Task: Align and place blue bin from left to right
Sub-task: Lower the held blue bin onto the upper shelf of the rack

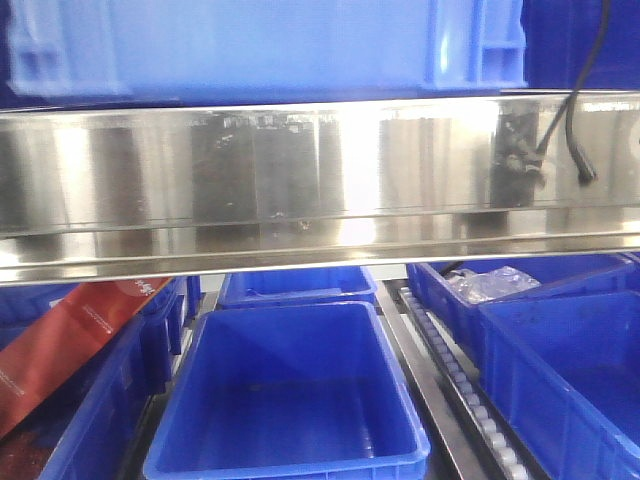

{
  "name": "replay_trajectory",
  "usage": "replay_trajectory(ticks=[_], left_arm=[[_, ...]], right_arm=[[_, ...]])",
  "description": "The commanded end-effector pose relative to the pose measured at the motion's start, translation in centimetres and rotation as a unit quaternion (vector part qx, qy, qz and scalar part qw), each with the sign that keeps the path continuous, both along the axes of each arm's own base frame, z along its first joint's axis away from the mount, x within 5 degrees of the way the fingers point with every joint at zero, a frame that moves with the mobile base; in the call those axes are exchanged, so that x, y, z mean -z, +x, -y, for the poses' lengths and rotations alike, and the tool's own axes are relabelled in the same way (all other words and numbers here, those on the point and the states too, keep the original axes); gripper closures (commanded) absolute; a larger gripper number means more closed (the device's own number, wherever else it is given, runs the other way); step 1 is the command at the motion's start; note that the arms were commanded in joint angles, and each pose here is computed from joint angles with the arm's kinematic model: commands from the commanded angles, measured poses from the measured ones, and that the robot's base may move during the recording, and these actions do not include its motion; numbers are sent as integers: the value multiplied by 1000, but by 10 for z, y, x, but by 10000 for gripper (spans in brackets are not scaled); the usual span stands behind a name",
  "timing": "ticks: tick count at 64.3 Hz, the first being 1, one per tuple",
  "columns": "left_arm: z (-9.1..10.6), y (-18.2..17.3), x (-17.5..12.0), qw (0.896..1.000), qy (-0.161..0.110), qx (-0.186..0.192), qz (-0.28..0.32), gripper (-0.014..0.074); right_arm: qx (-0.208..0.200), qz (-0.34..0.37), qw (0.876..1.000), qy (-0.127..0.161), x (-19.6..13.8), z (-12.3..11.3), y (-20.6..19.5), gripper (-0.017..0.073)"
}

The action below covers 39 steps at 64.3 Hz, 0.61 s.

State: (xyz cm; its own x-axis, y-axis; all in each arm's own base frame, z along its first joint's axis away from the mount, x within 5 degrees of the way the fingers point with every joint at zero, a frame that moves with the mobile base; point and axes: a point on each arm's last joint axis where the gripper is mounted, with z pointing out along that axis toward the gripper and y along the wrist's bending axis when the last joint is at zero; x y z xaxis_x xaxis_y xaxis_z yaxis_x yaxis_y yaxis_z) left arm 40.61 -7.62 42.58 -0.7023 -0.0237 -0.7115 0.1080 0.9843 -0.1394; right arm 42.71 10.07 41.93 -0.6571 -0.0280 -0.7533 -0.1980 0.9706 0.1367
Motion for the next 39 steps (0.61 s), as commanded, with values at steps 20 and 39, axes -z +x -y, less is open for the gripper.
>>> replay_trajectory(ticks=[20, 39], left_arm=[[11, 2, -9, 999, -18, 24, 42, 94], [5, -14, -32, 998, -1, 18, 63, 31]], right_arm=[[-3, 79, 997, 10, -19, 8, 5, -9], [1, 89, 996, 11, -45, 18, -19, -4]])
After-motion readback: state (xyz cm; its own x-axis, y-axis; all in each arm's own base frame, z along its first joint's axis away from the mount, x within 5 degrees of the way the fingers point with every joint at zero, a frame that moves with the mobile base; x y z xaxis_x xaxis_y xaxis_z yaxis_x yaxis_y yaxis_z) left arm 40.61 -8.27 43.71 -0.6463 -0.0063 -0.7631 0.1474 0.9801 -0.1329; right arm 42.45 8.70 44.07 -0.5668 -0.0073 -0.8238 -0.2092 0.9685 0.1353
